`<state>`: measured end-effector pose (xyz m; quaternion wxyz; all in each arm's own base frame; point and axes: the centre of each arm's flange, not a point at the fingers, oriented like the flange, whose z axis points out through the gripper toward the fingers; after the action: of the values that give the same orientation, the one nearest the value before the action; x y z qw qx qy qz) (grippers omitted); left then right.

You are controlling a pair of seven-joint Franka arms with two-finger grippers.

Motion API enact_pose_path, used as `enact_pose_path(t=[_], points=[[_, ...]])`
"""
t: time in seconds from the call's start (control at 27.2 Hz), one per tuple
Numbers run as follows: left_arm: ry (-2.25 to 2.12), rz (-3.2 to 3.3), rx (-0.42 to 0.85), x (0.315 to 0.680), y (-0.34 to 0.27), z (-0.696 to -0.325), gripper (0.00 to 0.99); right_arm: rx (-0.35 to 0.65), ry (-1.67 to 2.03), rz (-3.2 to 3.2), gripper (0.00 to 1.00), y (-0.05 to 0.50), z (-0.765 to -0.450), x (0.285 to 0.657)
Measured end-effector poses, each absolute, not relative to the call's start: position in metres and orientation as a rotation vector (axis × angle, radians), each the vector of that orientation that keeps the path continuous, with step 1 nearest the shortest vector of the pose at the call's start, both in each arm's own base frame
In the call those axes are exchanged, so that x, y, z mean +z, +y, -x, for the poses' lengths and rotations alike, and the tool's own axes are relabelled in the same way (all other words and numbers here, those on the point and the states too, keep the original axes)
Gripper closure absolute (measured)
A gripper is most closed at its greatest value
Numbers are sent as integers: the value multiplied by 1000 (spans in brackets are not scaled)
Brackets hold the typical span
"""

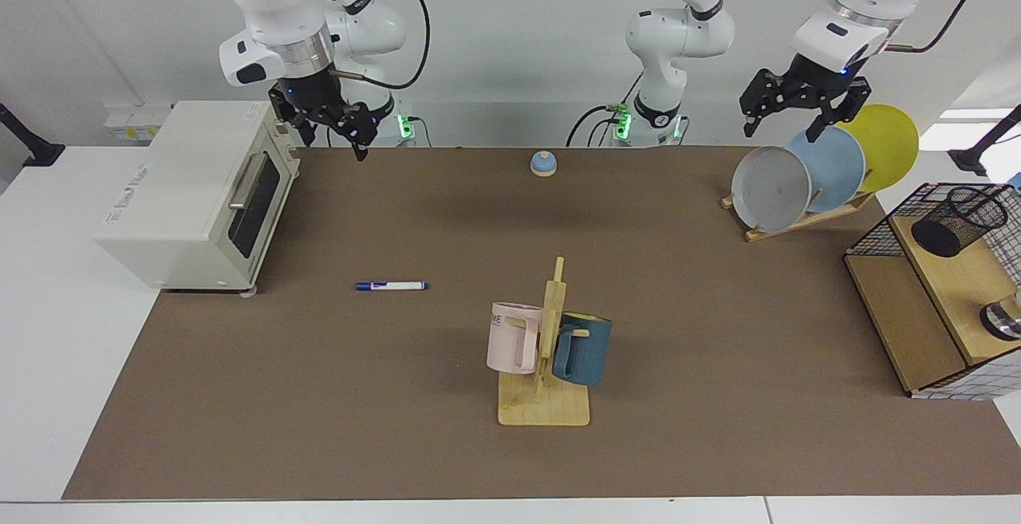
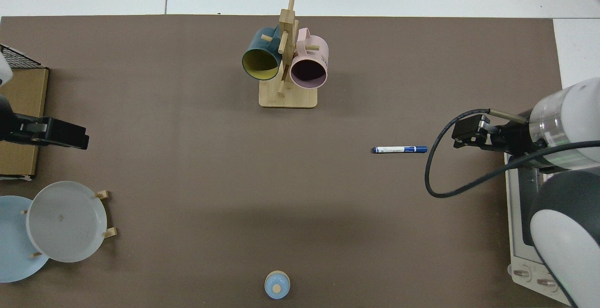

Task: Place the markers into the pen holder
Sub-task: 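Reach the right gripper down to the white marker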

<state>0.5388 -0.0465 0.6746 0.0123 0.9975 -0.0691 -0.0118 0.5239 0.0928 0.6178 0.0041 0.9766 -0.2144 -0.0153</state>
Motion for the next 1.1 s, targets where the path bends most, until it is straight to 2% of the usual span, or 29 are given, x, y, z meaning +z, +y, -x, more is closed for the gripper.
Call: enact_pose_path(t=[0.44, 0.74, 1.1], points=[[-214, -3109, -37, 675, -46, -539, 0, -31, -1401, -2817, 0, 94, -537, 553], [-214, -3109, -38, 675, -46, -539, 0, -62, -1669, -2684, 0, 96, -540, 517], [-214, -3109, -39, 675, -46, -538, 0, -112, -1908, -2525, 0, 99, -559, 444]])
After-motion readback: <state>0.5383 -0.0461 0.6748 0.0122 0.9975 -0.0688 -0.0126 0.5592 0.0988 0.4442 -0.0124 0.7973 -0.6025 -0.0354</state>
